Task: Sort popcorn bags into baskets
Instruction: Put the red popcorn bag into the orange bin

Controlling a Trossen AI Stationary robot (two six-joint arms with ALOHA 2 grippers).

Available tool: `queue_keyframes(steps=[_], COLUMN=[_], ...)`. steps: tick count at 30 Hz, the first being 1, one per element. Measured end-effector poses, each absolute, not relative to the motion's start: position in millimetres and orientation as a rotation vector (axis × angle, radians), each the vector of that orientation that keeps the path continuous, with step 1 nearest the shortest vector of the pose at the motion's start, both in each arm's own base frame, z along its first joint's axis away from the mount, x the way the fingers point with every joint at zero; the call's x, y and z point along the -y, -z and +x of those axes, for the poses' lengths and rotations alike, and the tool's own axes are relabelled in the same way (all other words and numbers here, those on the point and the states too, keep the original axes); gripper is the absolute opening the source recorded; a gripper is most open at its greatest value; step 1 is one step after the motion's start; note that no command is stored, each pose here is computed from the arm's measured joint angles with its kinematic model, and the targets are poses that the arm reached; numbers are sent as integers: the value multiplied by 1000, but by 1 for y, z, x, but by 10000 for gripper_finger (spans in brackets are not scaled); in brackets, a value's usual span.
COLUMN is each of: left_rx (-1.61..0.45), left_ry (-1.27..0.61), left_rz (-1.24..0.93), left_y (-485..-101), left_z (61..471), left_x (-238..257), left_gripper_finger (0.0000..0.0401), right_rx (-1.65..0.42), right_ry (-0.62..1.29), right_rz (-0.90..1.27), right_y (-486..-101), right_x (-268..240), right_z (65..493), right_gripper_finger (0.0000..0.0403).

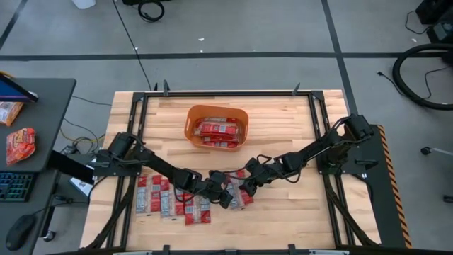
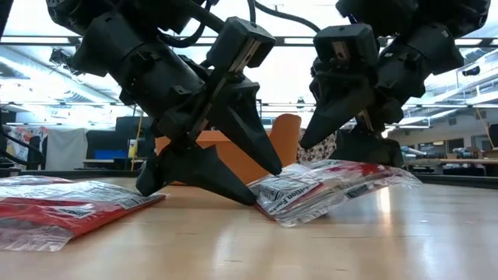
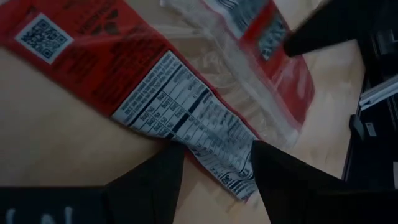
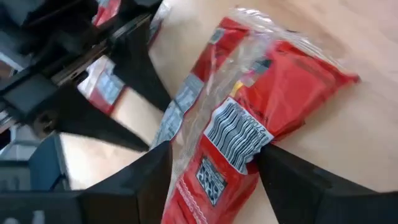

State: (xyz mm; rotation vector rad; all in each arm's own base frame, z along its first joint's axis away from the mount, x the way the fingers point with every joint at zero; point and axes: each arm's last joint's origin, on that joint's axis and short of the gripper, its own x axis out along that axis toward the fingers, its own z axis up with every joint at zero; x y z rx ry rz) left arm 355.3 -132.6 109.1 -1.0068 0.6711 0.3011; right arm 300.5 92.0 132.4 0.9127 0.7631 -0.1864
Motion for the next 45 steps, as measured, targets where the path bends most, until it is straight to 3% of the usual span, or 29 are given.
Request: queue_keyframes(steps=[12,16,20,24,27,33,40,45], left_rx=[-671,-666,-663,-658,-654,-650,-736,-747], left_ry=[-304,-305,-306,-306,-305,-301,-186,-96], left_rz=[-1003,-997,-993,-997,-1002,-1011,-1038,-988], left_y=[-109,-109,-108,-109,-109,-109,-119,-155], left_z=[355,355,356,356,356,356,356,347], left_x=[132,132,132,131,131,132,129,127], left_gripper_finger=[194,194,194,194,194,194,194,194], right_rx=[-763,-966,-863,-802,-730,-737,-746,-798], right_ry=[-7,150,8,103,67,136,122,64], right_rz=[975,1045,1000,957,956,1001,926,927], right_y=[-143,-124,-137,-135,-141,-138,-137,-136], right_x=[-97,-92,-101,-102,-102,-98,-97,-96], right_z=[306,293,300,299,303,303,302,302], right_gripper_finger=[173,157,150,149,148,141,80,38])
